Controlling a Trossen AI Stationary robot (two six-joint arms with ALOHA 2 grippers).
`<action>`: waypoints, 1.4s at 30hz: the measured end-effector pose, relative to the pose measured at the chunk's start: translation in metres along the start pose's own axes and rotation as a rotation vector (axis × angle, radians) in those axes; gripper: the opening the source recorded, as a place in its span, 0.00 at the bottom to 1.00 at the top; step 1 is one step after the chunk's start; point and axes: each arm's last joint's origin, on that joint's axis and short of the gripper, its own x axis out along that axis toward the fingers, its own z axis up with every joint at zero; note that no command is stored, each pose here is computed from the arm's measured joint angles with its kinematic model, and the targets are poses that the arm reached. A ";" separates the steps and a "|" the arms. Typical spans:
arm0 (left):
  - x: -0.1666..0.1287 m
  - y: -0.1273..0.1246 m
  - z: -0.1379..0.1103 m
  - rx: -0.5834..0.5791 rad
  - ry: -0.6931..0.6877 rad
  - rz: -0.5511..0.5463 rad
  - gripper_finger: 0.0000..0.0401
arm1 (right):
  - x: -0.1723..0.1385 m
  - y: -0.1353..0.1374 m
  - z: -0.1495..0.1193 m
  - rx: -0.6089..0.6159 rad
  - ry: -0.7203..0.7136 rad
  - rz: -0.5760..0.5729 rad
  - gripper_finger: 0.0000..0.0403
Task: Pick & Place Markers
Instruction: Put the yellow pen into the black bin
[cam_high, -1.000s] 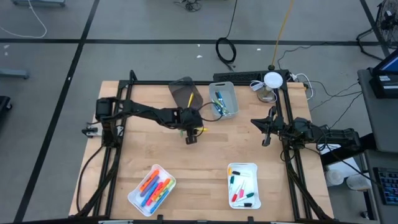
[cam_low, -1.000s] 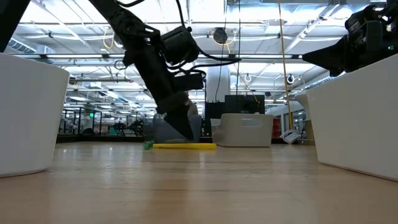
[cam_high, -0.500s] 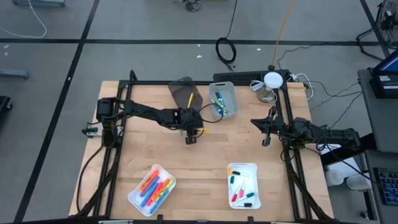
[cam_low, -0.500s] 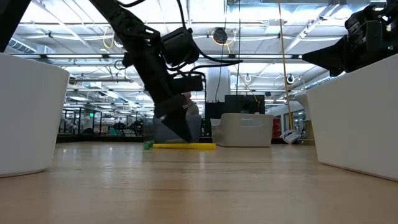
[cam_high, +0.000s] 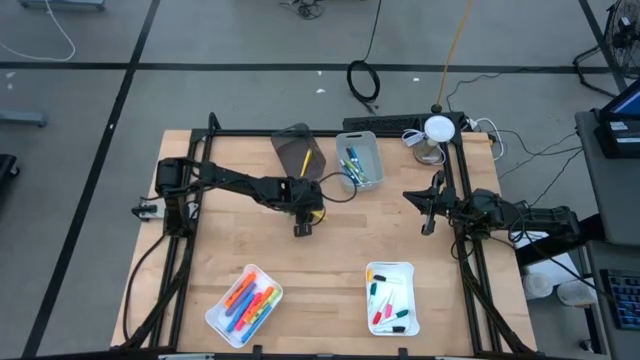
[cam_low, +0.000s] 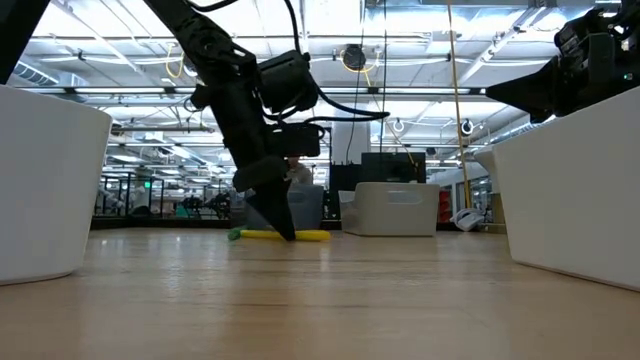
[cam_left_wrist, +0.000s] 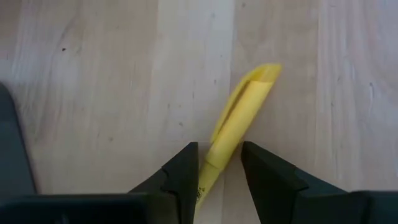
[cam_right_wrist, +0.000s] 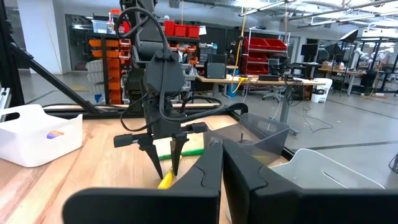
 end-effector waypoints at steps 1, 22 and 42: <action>0.000 -0.001 -0.001 -0.001 0.007 -0.009 0.33 | 0.000 0.000 0.000 0.000 0.000 0.000 0.00; -0.001 -0.019 -0.003 -0.092 0.040 -0.103 0.07 | 0.000 0.000 0.000 0.000 0.000 0.000 0.00; -0.108 -0.017 0.023 -0.081 -0.308 0.023 0.06 | 0.000 0.000 0.000 0.000 0.000 0.000 0.00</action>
